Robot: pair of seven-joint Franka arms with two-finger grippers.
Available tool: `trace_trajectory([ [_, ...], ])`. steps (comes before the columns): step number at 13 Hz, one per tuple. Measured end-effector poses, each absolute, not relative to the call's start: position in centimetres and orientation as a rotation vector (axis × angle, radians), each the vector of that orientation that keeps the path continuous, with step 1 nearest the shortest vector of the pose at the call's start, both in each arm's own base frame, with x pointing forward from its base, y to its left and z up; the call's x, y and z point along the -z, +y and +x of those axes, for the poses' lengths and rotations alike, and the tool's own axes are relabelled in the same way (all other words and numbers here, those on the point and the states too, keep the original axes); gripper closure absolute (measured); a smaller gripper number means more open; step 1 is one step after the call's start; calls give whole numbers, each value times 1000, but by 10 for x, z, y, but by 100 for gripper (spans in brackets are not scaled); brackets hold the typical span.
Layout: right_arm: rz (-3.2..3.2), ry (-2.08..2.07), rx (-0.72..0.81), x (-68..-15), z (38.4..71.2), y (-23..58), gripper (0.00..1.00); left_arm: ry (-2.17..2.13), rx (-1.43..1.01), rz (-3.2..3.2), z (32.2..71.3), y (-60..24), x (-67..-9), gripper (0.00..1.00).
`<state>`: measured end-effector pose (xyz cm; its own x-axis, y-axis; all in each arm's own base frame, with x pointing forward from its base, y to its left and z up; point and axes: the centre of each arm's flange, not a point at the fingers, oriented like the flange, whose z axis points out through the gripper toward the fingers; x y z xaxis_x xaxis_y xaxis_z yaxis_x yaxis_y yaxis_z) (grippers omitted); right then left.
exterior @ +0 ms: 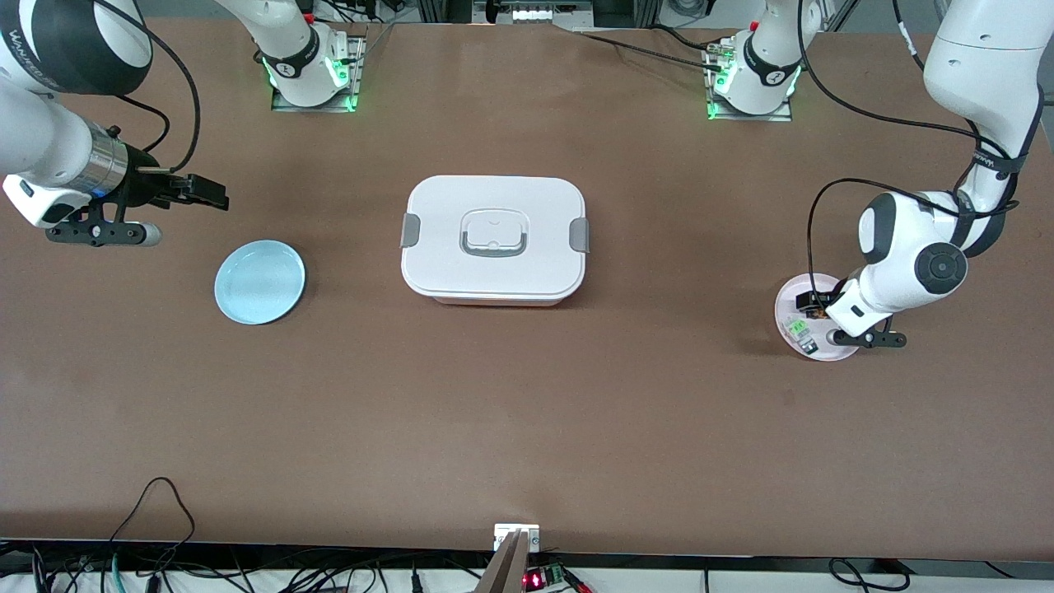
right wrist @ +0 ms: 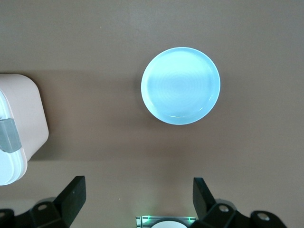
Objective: Transfer orange switch to right arm and place
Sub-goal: 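Carry the switch above the lunch box while the right gripper approaches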
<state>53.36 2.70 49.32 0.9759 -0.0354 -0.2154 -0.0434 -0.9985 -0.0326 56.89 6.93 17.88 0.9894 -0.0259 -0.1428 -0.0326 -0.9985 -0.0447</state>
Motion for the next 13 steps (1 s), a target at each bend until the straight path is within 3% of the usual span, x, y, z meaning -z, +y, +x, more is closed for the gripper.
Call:
trace_trajectory([
  [6, -3083, 60, -371, -492, 531, 28, 0, 60, -241, -3087, 567, 70, -175, 27],
  [9, -3075, 51, -401, -491, 528, 32, 0, 87, -361, -3073, 570, 70, -184, 27],
  [13, -3011, -25, -409, -508, 525, 73, 0, 133, -551, -3038, 597, 50, -247, 27],
])
